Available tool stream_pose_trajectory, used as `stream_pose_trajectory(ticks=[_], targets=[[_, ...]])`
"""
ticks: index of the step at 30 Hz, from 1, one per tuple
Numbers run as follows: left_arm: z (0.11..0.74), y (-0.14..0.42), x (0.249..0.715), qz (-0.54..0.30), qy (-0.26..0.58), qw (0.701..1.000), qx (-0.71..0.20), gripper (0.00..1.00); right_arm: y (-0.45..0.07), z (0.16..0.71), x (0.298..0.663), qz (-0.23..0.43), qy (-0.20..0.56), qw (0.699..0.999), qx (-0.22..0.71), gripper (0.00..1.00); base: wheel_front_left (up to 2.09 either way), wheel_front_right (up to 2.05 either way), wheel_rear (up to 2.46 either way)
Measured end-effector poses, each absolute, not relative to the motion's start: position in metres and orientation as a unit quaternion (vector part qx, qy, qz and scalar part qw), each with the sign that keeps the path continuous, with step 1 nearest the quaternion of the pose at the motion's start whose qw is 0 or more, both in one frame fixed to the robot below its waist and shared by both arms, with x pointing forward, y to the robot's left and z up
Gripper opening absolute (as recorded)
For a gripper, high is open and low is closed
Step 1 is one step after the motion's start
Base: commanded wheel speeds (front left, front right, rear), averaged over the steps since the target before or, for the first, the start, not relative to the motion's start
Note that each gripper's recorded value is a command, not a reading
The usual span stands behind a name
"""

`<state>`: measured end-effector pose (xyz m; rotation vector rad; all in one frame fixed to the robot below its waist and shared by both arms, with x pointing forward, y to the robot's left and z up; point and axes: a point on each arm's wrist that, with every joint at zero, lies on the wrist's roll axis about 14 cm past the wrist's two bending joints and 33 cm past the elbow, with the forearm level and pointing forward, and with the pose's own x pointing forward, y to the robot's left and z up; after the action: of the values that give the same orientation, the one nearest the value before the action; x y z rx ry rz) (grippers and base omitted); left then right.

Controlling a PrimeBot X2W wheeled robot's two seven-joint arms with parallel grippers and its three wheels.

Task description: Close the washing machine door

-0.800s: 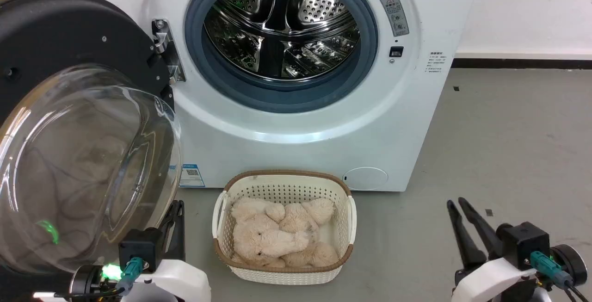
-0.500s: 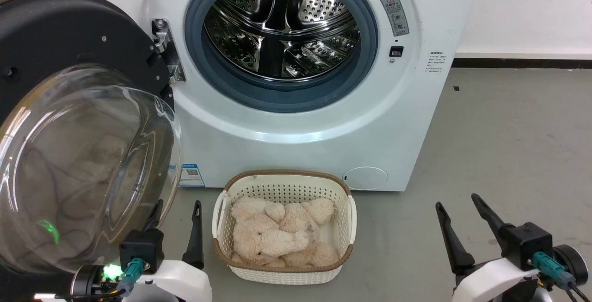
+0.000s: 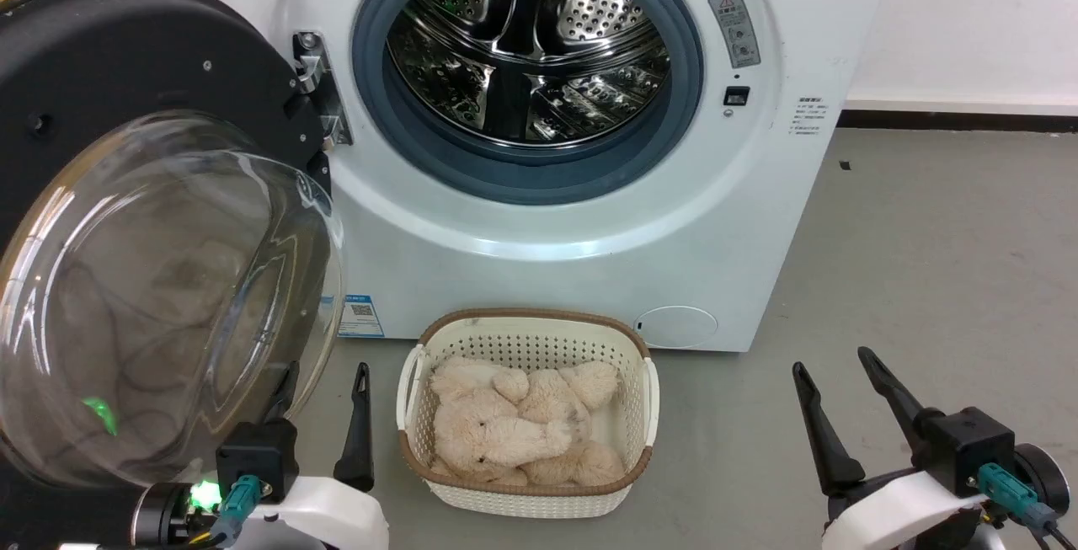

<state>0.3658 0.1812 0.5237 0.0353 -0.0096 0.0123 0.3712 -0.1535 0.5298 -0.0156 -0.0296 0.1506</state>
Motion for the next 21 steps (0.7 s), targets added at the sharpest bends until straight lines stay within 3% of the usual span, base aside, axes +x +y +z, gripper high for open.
stream_pose_trajectory(ticks=[21], targets=[[0.53,0.212,0.345,0.055,-0.026,0.998,0.011,1.0,-0.114,0.535,0.378,0.134,-0.034,0.99,0.01,1.0,0.0,0.0,0.0]])
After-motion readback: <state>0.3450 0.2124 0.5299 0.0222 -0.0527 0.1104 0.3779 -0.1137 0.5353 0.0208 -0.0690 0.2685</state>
